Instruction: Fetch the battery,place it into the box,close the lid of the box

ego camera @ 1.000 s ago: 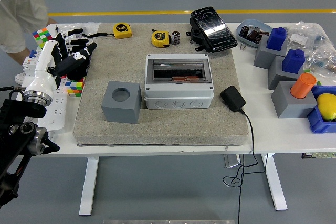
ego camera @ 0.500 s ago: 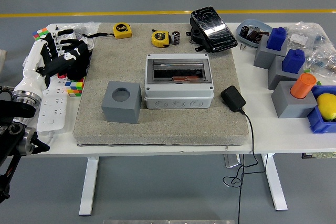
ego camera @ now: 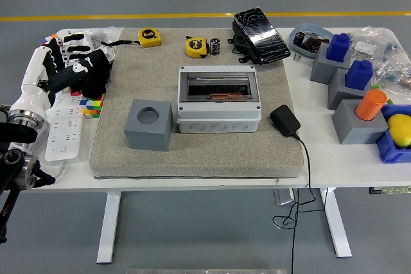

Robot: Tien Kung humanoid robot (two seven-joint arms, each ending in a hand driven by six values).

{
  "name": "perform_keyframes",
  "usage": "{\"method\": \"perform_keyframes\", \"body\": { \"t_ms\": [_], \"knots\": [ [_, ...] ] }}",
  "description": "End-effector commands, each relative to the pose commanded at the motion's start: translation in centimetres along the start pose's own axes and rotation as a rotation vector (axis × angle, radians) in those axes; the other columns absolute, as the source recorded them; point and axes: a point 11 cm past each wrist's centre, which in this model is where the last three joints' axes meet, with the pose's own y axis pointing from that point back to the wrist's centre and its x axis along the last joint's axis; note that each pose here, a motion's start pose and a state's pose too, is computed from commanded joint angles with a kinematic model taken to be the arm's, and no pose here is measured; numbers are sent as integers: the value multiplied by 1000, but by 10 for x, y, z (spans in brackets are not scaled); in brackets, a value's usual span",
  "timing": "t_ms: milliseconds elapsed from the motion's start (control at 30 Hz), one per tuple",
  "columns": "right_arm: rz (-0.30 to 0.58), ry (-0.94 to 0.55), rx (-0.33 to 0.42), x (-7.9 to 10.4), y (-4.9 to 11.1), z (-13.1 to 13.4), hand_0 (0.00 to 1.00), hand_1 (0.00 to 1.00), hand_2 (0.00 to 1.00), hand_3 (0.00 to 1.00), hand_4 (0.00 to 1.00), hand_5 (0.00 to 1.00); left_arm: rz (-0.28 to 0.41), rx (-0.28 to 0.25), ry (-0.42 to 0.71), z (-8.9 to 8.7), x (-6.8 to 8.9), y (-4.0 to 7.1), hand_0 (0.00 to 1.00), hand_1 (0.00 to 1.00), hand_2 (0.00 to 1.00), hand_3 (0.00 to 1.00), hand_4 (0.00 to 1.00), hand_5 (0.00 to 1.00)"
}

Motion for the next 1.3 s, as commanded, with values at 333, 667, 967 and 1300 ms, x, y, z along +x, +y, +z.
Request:
{"method": "perform_keyframes", "body": {
  "t_ms": [333,667,967,1300],
  "knots": [
    [-3,11,1,-2,0,-3,678,720,715,687,998,693,0,1,-6,0,2,0,414,567,594,678,919,266],
    [-3,24,8,-3,0,-9,678,720,715,687,998,694,0,-3,-22,1,6,0,416,563,593,676,914,264],
    [-1,36,10,-3,0,-11,678,721,715,688,998,695,-9,0,-40,1,6,-1,416,563,592,676,912,262],
    [1,63,-1,-3,0,-7,678,721,715,687,998,694,5,2,-50,0,14,0,416,562,591,675,911,264]
  ]
}}
